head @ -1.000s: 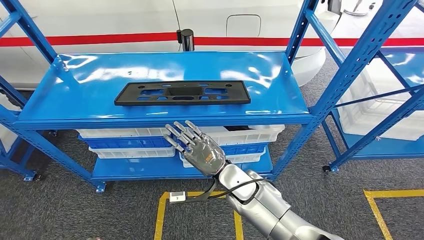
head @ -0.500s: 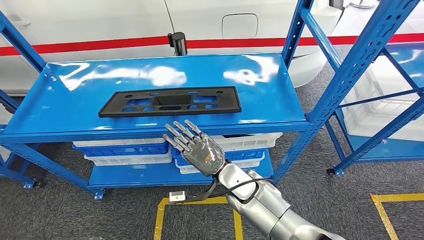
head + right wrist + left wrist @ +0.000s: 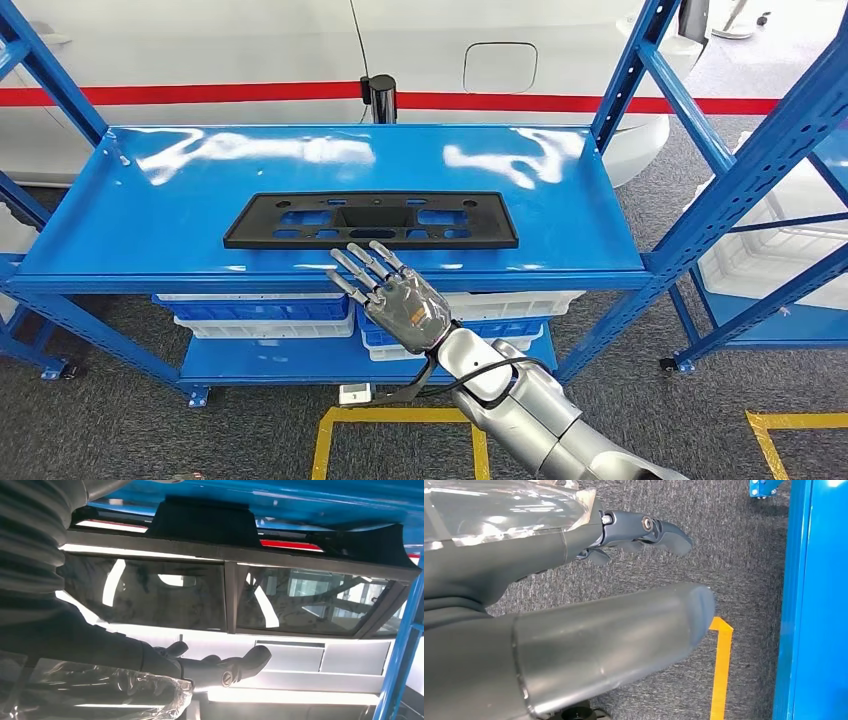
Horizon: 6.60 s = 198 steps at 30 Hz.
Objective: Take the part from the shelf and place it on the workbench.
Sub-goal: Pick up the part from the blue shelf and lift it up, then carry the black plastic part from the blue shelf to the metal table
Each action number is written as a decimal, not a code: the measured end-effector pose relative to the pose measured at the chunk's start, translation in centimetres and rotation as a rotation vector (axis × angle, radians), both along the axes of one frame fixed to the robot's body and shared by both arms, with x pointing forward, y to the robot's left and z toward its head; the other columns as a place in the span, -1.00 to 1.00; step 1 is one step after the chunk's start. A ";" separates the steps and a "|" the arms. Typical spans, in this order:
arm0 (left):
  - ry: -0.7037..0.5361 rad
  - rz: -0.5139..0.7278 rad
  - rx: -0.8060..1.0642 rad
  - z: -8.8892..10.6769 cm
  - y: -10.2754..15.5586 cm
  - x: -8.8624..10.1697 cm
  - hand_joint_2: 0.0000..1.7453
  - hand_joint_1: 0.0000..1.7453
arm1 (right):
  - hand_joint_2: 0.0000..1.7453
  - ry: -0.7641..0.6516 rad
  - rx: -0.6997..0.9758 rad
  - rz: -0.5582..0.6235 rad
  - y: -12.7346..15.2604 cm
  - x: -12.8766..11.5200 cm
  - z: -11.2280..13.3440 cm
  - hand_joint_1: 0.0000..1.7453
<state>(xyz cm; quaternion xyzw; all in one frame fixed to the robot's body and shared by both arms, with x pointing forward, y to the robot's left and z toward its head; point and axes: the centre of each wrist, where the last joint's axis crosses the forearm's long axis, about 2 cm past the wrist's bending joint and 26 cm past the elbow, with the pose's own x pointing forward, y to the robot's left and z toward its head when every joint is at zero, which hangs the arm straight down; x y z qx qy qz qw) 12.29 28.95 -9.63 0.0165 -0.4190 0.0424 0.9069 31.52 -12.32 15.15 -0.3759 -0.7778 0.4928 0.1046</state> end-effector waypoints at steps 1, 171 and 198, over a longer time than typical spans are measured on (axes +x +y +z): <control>0.000 0.000 -0.001 0.0 0.0 0.0 -1.00 -1.00 | 1.00 0.000 0.000 0.000 0.0 0.0 0.0 -1.00; 0.073 0.151 0.038 -0.4 -0.2 -1.7 1.00 -1.00 | 1.00 0.878 1.083 0.833 -0.5 2.8 12.4 1.00; 0.075 0.175 0.023 -0.5 -0.5 -1.9 1.00 -1.00 | 1.00 0.893 1.048 0.816 -0.8 2.5 11.5 1.00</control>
